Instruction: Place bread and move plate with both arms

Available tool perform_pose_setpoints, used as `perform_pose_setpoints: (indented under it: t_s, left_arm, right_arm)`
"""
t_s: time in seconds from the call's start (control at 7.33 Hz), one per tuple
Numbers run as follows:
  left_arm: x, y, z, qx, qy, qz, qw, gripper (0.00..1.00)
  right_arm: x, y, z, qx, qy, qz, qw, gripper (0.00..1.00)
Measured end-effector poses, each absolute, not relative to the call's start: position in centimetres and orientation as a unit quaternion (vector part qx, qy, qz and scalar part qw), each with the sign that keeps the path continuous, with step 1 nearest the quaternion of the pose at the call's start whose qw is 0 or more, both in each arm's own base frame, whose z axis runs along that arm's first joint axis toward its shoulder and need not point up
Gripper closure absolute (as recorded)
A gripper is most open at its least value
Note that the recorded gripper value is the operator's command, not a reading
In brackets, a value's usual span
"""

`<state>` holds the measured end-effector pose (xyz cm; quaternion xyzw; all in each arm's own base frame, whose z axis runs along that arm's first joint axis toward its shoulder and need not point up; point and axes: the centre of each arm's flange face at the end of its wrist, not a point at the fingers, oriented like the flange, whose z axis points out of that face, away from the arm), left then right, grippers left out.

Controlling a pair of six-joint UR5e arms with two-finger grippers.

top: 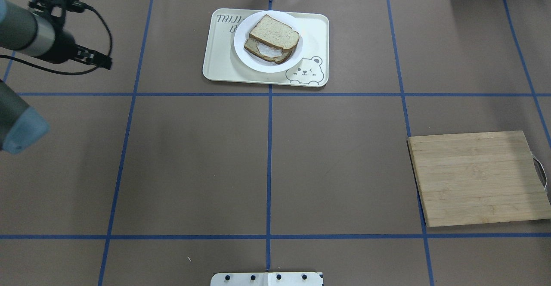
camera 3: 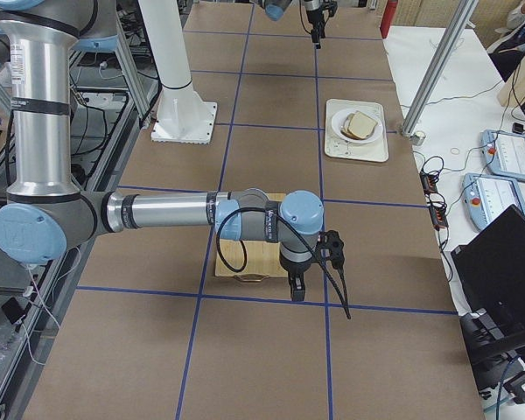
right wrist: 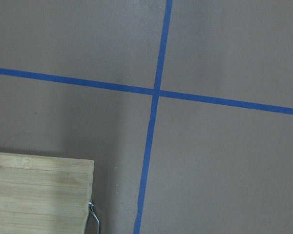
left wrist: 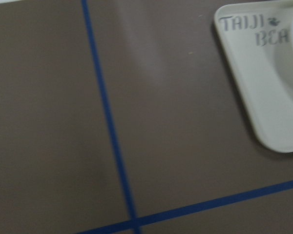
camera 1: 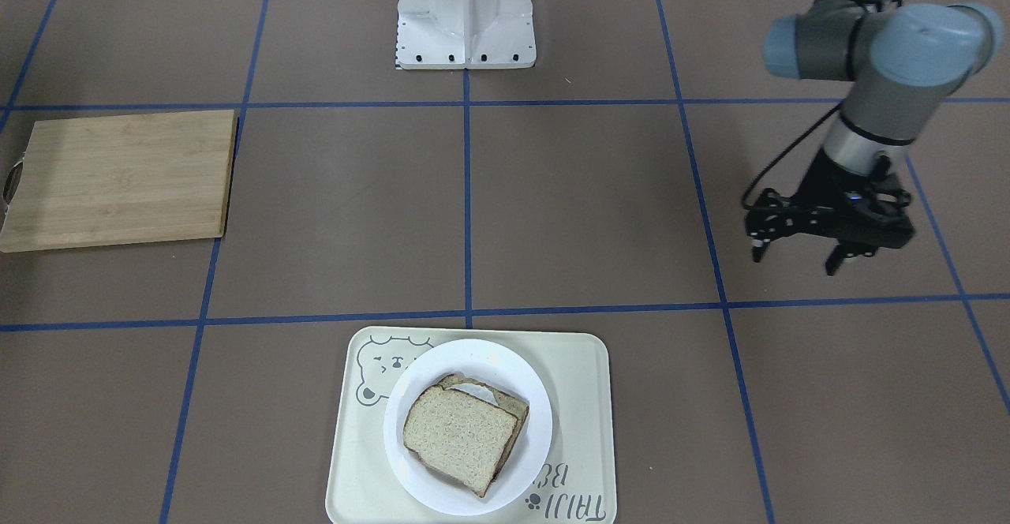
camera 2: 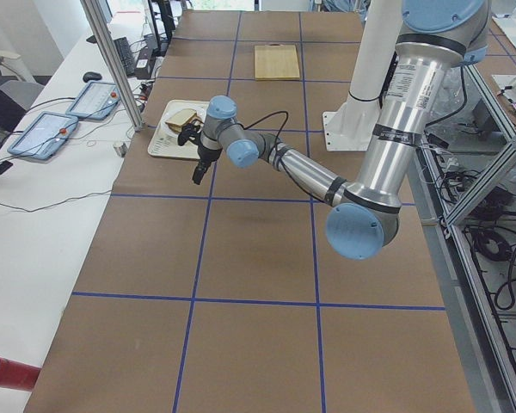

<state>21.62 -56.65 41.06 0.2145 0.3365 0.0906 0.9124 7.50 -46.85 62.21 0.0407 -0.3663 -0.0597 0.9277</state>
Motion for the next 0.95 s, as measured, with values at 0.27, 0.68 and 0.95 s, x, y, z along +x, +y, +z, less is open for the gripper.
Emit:
perform_pose_setpoints:
  t_s: [0.27,0.68,0.95]
  left_arm:
    - [11.5,-57.9,46.0,0.174,0.28,0.147,0.933,0.02]
    - [-1.6,-55.2,55.1,0.092,0.291,0.147,0.941,0.02]
    - [-5.7,-52.2,59.9,0.066,0.304,0.134,0.941,0.02]
  right_arm:
    - [7.5,-46.9,62.2,0.042,-0.367,-0.062,0.927,0.0]
    - [7.5,-46.5,62.5,0.039,-0.368,-0.061,0.927,0.0]
    - [7.4,-46.3,62.7,0.037,-0.369,-0.06,0.927,0.0]
